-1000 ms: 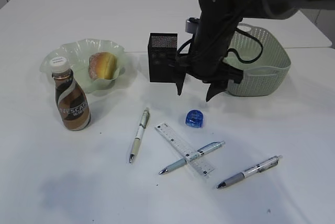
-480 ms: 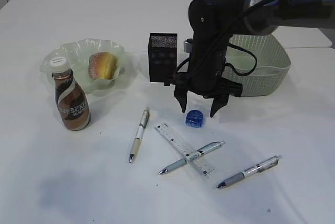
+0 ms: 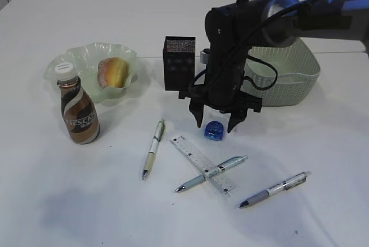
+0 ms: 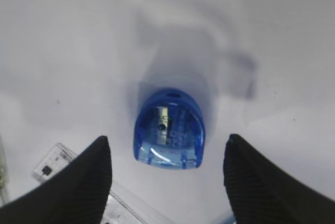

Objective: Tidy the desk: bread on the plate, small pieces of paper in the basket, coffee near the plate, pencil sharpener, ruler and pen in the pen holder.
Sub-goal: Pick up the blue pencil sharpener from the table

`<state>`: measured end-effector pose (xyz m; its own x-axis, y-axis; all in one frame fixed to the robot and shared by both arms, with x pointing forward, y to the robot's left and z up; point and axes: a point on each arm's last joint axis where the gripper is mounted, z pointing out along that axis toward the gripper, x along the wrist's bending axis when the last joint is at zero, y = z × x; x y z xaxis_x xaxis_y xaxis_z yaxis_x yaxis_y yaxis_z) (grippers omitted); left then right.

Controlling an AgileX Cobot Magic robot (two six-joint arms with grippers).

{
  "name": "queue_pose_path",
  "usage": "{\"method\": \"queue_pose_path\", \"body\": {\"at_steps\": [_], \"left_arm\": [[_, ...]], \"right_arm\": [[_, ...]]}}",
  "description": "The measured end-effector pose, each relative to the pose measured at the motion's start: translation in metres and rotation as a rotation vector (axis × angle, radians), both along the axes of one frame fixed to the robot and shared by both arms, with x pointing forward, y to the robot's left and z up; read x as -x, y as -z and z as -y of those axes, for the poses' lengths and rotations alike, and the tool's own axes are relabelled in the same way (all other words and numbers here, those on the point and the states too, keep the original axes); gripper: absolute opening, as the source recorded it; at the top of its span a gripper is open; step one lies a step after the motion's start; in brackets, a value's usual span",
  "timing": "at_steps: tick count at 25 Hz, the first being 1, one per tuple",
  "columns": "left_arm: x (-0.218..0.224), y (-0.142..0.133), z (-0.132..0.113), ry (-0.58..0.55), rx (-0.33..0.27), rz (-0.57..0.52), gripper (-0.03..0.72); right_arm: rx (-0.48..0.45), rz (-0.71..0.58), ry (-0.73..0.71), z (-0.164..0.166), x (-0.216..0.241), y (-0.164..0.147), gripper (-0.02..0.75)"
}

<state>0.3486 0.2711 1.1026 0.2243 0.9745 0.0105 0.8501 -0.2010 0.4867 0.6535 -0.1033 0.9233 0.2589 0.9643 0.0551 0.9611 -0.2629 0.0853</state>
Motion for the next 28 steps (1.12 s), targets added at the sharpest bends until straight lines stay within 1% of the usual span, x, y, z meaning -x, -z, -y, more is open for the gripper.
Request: {"method": "queue_pose_path", "body": {"at_steps": [2,6,12,28], "left_arm": [[-0.0002,-0.0001,-0.0008,-0.001,-0.009,0.003,0.489],[-0.0004,-0.0001,-0.0012,-0.002,-0.014,0.004,0.489],[-0.0004,-0.0001,-0.0014,-0.002,-0.016,0.005,0.489],[-0.0005,-0.0001,-0.0016,-0.003,-0.018,0.006,0.489]], "right_arm": [[-0.021,0.032,0.002,-0.0022,-0.0035,-0.0028,0.526],[-0.029,0.044,0.003,-0.0033,-0.0055,-0.004,0.528],[-0.023,0.03,0.003,-0.0037,-0.0063,0.0039,0.529],[-0.023,0.016,0.006,-0.004,-0.0056,0.0041,0.529]]}}
